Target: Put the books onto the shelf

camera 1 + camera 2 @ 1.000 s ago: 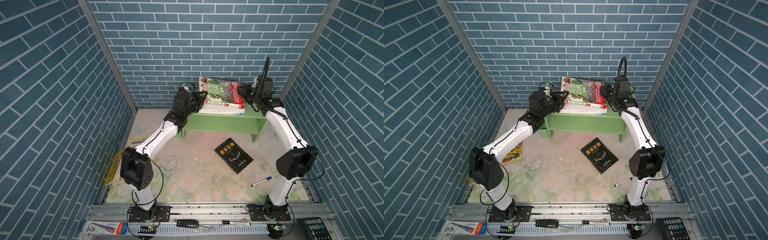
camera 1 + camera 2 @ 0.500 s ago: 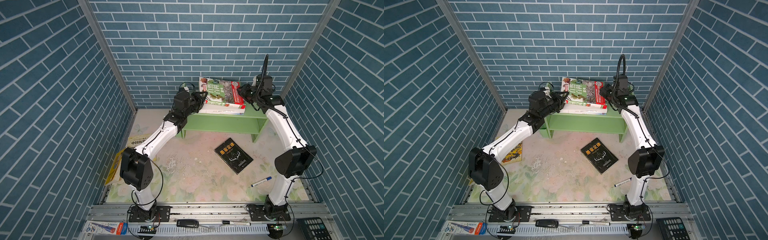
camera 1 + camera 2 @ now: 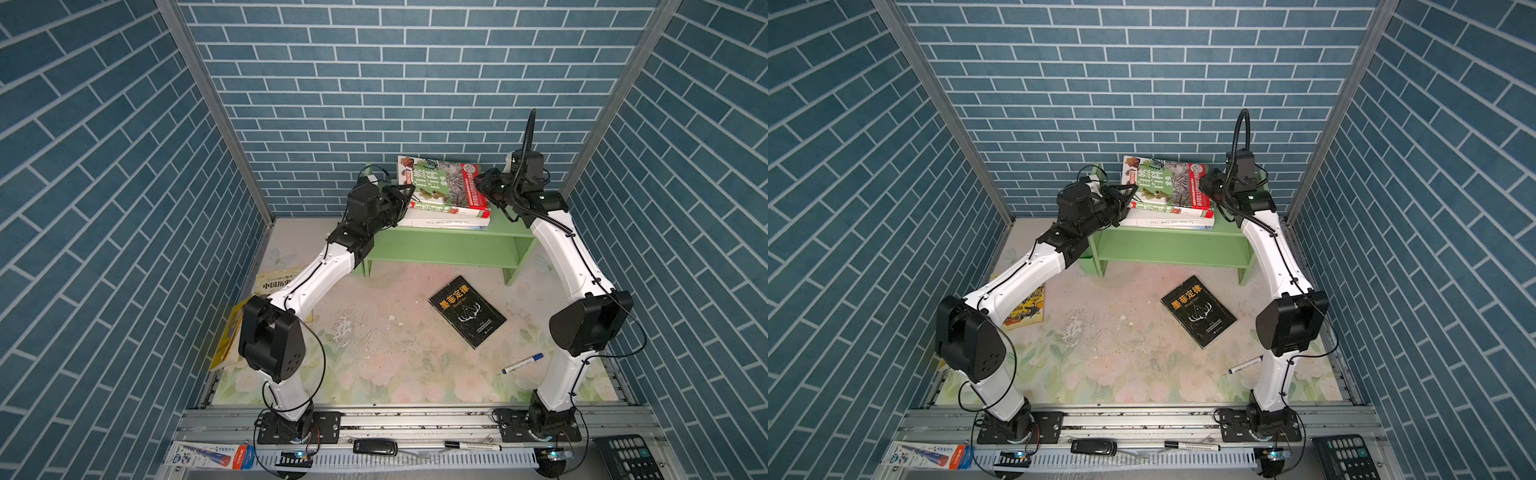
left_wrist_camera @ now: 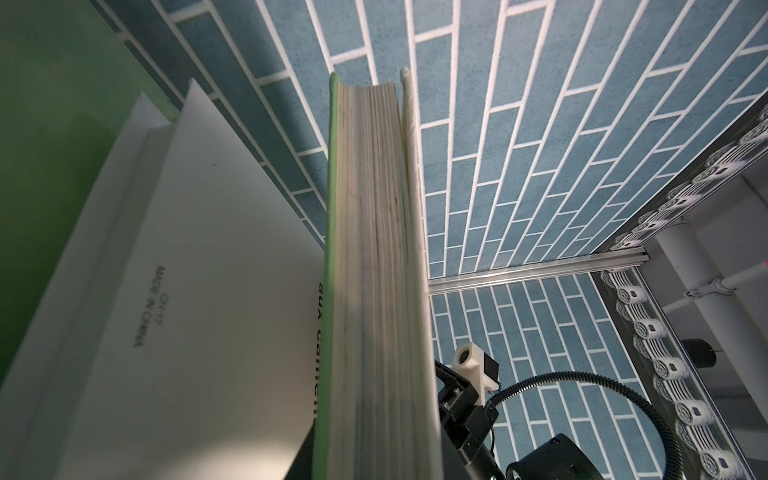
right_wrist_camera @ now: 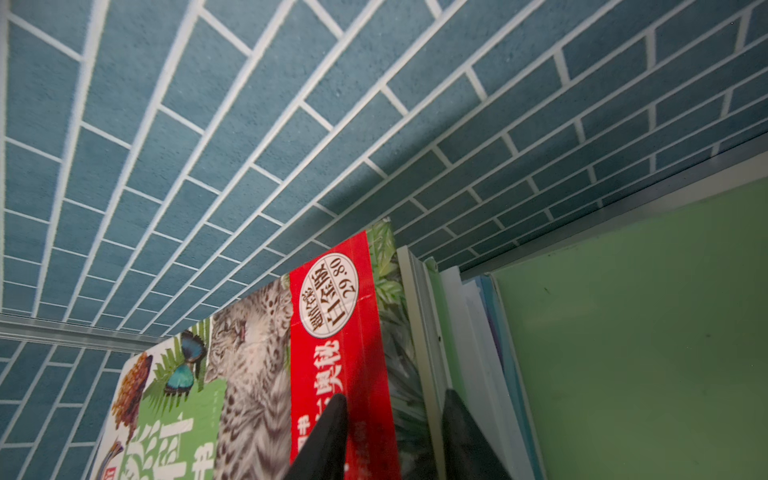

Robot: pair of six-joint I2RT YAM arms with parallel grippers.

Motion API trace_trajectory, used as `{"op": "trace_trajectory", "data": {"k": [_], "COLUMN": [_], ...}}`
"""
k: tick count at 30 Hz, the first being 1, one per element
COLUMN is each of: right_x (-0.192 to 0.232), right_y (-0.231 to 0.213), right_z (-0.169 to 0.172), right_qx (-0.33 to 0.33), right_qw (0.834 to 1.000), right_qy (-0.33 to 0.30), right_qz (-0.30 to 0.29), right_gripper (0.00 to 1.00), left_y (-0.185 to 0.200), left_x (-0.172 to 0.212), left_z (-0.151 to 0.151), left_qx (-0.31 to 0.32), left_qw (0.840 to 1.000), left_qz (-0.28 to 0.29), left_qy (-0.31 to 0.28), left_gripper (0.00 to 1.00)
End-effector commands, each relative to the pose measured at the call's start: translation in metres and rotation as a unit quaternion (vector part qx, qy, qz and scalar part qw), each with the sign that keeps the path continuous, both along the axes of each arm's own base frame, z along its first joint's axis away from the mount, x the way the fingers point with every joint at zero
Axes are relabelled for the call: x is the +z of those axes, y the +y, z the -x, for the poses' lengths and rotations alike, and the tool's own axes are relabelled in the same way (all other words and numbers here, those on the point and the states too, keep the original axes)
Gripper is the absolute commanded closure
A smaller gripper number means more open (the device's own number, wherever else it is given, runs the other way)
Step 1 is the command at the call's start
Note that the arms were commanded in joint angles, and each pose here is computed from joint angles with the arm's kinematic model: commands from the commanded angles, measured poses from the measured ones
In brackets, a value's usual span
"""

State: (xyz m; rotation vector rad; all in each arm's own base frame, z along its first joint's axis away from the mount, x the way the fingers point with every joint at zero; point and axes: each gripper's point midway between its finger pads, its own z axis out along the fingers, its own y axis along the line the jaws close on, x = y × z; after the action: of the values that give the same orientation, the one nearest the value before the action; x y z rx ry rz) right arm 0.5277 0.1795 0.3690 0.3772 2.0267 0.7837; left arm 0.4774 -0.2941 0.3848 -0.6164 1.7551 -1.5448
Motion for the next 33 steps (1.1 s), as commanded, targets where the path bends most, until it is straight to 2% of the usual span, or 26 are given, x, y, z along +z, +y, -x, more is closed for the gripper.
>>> {"op": "trace_trajectory", "data": {"k": [1,14,17,22,25,33], "right_x": [0.038,0.016,0.014,0.014,0.012,0.006], "right_y": [0.059,0.049,0.043,0.038,0.033,0.029], "right_z": [0.023,0.017,0.019,0.022,0.02,0.018], "right_qx": [0.081,0.06,0.051,0.045,0.032,0.023], "right_qw": [0.993,0.996,0.996,0.996,0.996,0.997], "right_qy": [-0.067,-0.069,-0.07,-0.071,-0.069,-0.063], "right_qz": [-0.044,0.004,0.016,0.031,0.039,0.047], "right_gripper": [0.63,0.64,0.64,0.64,0.64,0.64], "left_y": [-0.04,-0.037,-0.03,-0.013,-0.001,0.01], "left_x": [0.024,0.013,0.015,0.022,0.027,0.028], "left_z": [0.045,0.047,0.047,0.045,0.04,0.023], "left_qx": [-0.108,-0.104,-0.096,-0.074,-0.069,-0.096], "left_qw": [0.992,0.992,0.992,0.99,0.983,0.968], "left_qz": [-0.019,-0.046,-0.06,-0.101,-0.153,-0.219], "left_qy": [-0.061,-0.053,-0.056,-0.067,-0.076,-0.08], "left_gripper": [0.9,0.53,0.4,0.26,0.22,0.19]}}
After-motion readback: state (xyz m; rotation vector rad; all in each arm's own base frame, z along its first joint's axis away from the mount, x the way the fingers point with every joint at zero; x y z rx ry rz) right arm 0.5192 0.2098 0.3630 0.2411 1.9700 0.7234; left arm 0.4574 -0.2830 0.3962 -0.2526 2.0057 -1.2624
